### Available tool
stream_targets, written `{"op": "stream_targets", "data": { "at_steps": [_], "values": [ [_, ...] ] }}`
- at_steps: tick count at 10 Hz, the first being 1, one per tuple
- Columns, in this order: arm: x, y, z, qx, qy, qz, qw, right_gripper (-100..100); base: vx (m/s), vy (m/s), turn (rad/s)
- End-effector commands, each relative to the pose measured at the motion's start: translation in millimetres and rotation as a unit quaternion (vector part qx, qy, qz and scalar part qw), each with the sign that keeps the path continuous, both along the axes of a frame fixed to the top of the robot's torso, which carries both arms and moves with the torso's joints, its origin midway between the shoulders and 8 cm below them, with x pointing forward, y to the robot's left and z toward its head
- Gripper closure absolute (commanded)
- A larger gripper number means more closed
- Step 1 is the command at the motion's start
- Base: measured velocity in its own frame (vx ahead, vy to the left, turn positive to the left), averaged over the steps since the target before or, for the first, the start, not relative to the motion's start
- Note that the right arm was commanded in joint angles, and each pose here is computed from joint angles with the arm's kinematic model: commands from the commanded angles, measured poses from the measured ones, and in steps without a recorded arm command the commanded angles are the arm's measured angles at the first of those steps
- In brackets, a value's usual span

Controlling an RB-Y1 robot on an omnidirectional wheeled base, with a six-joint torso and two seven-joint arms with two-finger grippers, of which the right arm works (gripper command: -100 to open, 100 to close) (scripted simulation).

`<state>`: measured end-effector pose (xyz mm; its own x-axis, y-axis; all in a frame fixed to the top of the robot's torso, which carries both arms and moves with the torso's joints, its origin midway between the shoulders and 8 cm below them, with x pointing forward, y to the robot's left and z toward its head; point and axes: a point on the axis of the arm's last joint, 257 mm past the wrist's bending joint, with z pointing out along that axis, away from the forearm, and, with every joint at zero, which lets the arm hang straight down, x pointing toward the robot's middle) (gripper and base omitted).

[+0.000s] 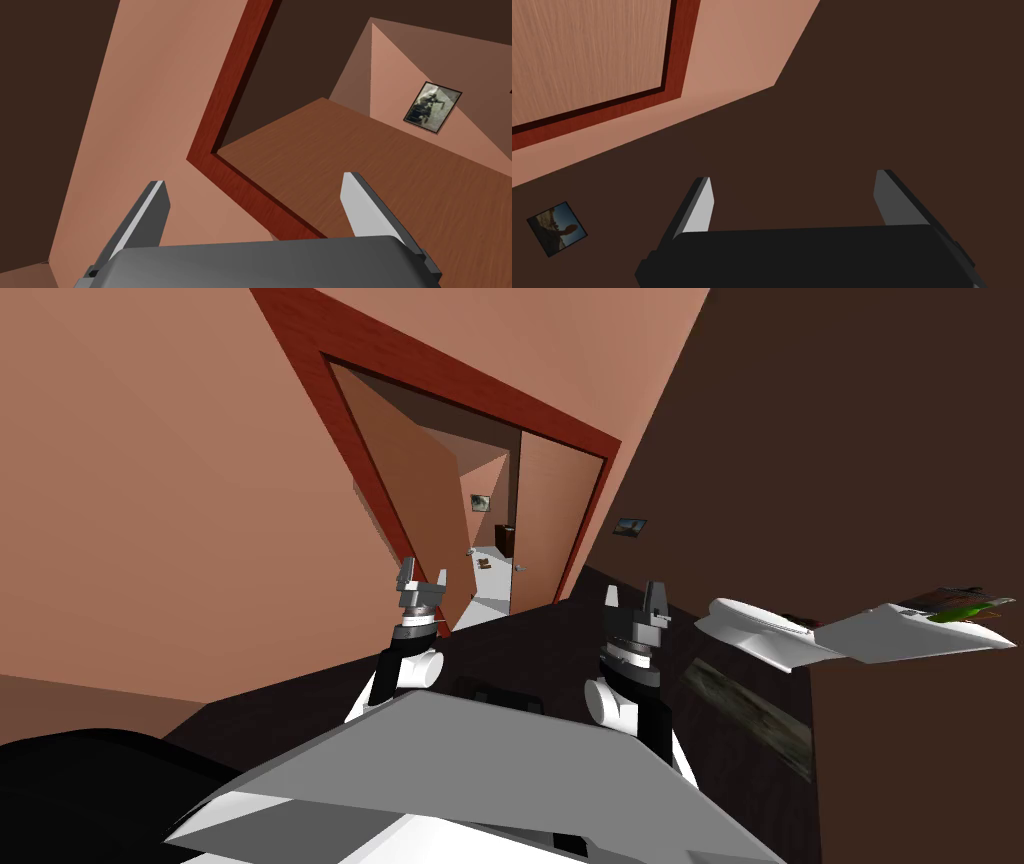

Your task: Push the door open

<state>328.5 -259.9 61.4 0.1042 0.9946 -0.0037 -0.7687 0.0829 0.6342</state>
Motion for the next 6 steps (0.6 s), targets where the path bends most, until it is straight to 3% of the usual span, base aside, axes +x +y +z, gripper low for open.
{"op": "stream_targets", "data": {
  "at_steps": [1,6],
  "values": [
    [7.4,1.0,-9.1,-0.001,0.009,0.003,1.0,-100,0.107,0.079,0.061],
    [27.7,3.2,-35.5,-0.003,0.033,0.012,0.9994,-100,0.068,-0.031,0.046]
  ]
}}
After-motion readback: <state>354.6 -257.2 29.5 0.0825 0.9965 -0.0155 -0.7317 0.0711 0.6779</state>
